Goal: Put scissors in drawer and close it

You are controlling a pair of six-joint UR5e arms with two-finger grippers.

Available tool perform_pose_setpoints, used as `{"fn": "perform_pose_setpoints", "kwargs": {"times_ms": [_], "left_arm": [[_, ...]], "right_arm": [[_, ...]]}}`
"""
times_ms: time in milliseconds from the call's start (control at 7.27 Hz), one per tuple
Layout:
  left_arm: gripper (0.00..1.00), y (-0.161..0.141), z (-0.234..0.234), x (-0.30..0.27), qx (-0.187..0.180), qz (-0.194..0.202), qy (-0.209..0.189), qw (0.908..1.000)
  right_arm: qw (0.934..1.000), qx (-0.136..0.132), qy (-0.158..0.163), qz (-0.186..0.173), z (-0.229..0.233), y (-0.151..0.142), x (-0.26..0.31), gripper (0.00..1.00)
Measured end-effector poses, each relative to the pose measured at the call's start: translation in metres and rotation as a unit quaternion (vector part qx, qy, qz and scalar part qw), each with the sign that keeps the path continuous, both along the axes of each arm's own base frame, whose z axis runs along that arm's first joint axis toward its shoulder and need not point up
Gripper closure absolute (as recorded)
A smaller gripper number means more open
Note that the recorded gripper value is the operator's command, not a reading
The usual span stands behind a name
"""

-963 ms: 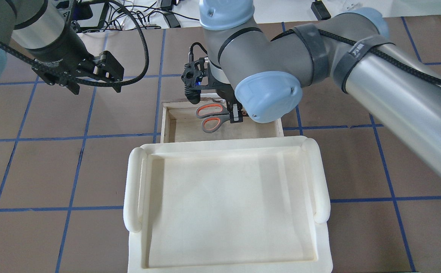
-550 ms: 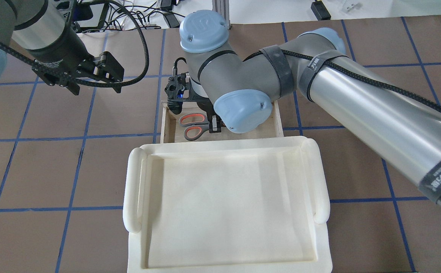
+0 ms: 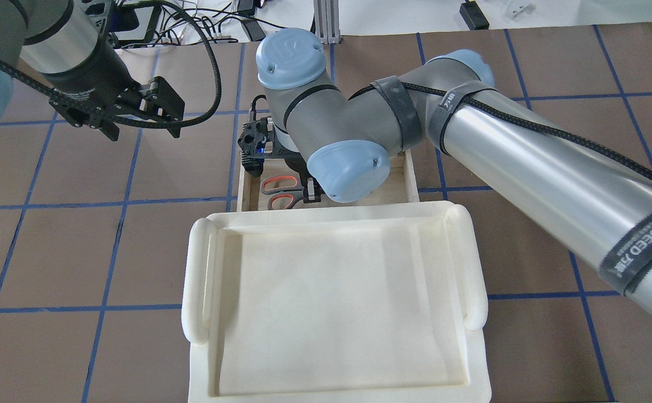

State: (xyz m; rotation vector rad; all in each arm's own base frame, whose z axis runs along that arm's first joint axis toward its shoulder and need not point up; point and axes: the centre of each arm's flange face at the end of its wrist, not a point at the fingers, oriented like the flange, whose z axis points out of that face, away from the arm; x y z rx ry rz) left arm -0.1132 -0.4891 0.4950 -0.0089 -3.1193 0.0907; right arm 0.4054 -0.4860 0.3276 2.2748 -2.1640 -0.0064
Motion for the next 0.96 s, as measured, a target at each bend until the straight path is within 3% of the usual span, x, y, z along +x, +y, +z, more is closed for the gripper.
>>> {"fn": "perform_pose_setpoints", "kwargs": {"times_ms": [550,688,963], "left_arm": [[0.0,0.0,0.0,0.0,0.0,0.0,-0.001,1.0],[0.0,0.0,0.0,0.0,0.0,0.0,-0.001,1.0],[0.0,0.001,0.0,0.0,0.0,-0.001,-0.003,1.0]], "right_arm": [[0.9999,-0.013,-0.004,-0.005,0.015,-0.001,-0.003,0.01],[0.9992,-0.033,-0.012,-0.017,0.039,-0.007,-0.011,0.01],[0.9948,-0.062,-0.025,-0.077,0.095,-0.027,-0.062,0.0]]}}
